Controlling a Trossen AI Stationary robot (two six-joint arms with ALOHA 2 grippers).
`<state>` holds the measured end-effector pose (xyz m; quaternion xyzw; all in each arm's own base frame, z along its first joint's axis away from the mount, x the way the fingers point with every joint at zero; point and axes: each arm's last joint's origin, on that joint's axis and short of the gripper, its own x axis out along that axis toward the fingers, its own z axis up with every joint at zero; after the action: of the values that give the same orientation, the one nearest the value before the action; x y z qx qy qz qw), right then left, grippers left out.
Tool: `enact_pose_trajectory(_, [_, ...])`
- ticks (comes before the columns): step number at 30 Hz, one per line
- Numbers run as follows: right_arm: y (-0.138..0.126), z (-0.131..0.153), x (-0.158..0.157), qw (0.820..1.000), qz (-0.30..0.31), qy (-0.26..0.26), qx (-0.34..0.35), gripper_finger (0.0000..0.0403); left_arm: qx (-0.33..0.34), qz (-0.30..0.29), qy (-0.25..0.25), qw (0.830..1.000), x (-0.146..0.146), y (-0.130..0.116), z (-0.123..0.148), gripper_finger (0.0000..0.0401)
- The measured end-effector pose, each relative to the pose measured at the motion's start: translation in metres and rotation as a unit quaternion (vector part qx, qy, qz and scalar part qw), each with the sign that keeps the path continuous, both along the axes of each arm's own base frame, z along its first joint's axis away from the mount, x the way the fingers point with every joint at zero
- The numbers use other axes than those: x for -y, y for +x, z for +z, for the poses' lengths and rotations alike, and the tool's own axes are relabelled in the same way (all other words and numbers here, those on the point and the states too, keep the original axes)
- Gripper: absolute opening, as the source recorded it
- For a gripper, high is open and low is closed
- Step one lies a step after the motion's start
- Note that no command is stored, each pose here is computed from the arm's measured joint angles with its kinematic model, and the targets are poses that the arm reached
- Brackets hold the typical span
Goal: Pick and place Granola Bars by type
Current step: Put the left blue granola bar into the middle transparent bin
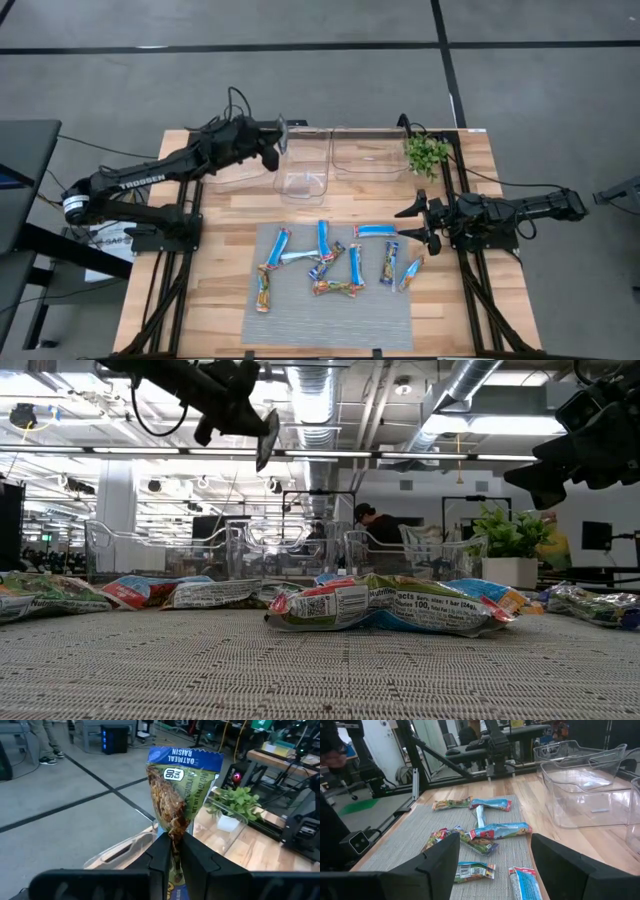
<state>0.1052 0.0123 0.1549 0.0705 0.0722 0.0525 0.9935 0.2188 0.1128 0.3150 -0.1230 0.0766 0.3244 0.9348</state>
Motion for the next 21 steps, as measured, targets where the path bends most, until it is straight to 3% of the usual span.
enact_pose_trajectory(6, [0.0, 0.0, 0.0, 1.0, 0.0, 0.0, 0.0, 0.024, -0.013, -0.022, 0.002, 1.0, 0.004, 0.008, -0.004, 0.0032])
enact_pose_trajectory(14, [0.0, 0.0, 0.0, 1.0, 0.0, 0.0, 0.0, 0.024, -0.097, -0.113, -0.037, 0.988, 0.009, 0.044, -0.048, 0.0032])
enact_pose_trajectory(21, [0.0, 0.0, 0.0, 1.0, 0.0, 0.0, 0.0, 0.024, -0.213, -0.157, -0.018, 0.964, 0.014, 0.061, -0.085, 0.0032])
